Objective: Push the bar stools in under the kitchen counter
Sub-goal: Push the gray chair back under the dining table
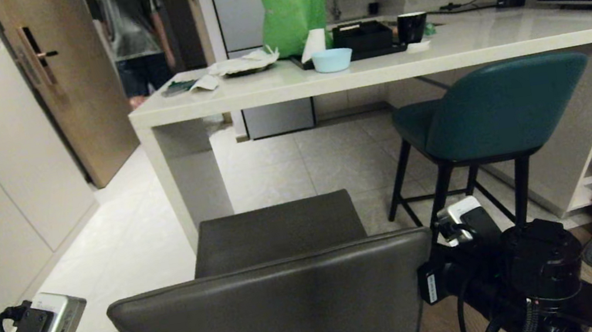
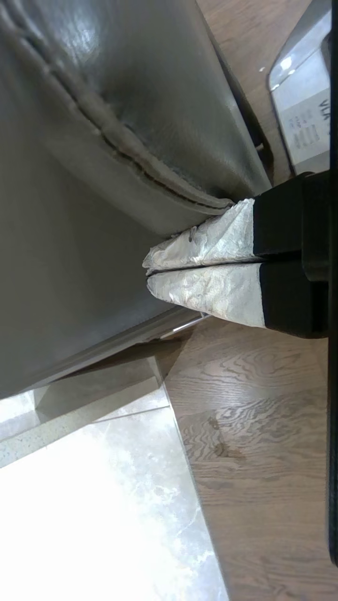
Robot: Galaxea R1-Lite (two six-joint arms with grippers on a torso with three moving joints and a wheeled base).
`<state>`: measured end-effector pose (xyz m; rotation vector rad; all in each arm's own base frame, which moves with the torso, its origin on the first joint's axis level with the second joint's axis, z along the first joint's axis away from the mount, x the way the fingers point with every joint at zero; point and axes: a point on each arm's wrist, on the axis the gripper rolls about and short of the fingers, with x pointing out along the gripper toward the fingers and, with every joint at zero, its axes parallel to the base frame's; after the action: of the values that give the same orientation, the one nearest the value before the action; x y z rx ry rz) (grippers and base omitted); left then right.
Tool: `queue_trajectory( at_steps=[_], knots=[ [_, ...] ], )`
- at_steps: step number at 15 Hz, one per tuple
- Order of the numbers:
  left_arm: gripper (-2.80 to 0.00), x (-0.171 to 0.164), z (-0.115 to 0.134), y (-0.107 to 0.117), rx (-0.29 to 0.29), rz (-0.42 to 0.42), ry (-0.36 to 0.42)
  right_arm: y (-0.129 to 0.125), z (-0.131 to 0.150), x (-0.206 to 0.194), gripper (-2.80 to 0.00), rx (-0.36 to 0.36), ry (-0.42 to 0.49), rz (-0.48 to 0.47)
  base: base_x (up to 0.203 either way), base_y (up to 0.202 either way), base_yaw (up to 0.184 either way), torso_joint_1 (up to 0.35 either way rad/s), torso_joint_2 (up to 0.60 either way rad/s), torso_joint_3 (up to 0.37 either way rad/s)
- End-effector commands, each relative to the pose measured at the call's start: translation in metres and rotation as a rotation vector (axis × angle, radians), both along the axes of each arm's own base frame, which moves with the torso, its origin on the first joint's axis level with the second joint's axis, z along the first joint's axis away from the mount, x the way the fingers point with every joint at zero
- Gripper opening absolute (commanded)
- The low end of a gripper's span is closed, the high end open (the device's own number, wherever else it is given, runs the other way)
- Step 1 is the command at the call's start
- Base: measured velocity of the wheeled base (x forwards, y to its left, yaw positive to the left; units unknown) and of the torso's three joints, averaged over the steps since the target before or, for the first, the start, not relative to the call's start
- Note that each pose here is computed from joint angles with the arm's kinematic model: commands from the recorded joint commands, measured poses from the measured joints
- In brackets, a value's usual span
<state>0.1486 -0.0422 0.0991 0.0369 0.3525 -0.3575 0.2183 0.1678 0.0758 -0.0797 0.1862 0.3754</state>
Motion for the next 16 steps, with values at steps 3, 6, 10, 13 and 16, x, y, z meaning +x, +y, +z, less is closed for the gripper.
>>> queue_trajectory(
  at_steps=[3, 6, 10, 13, 16],
  knots=[
    [-2.80, -0.001, -0.001, -0.001, -0.001, -0.010, 0.001, 0.002, 0.000, 0.002, -2.80, 0.005, -0.008, 0.001, 0.169, 0.000, -0.001, -0.001, 0.01, 0.003],
    [-2.80, -0.001, -0.001, -0.001, -0.001, -0.009, 0.003, 0.003, -0.001, 0.002, -2.80, 0.004, -0.007, 0.002, 0.191, 0.000, -0.001, -0.002, 0.00, 0.005],
    [-2.80, 0.001, -0.002, -0.002, 0.001, -0.013, 0.009, 0.003, -0.002, -0.001, -2.80, 0.000, -0.002, 0.007, 0.187, 0.000, 0.003, 0.004, 0.00, 0.002],
    [-2.80, 0.005, -0.004, -0.004, 0.005, -0.020, 0.021, 0.004, -0.002, -0.006, -2.80, 0.005, -0.008, 0.025, 0.186, 0.000, 0.000, -0.006, 0.00, 0.004],
    [-2.80, 0.018, -0.002, -0.008, 0.006, -0.024, 0.014, 0.005, -0.004, -0.015, -2.80, 0.000, -0.002, 0.047, 0.177, 0.000, 0.003, 0.002, -0.01, 0.007]
  ],
)
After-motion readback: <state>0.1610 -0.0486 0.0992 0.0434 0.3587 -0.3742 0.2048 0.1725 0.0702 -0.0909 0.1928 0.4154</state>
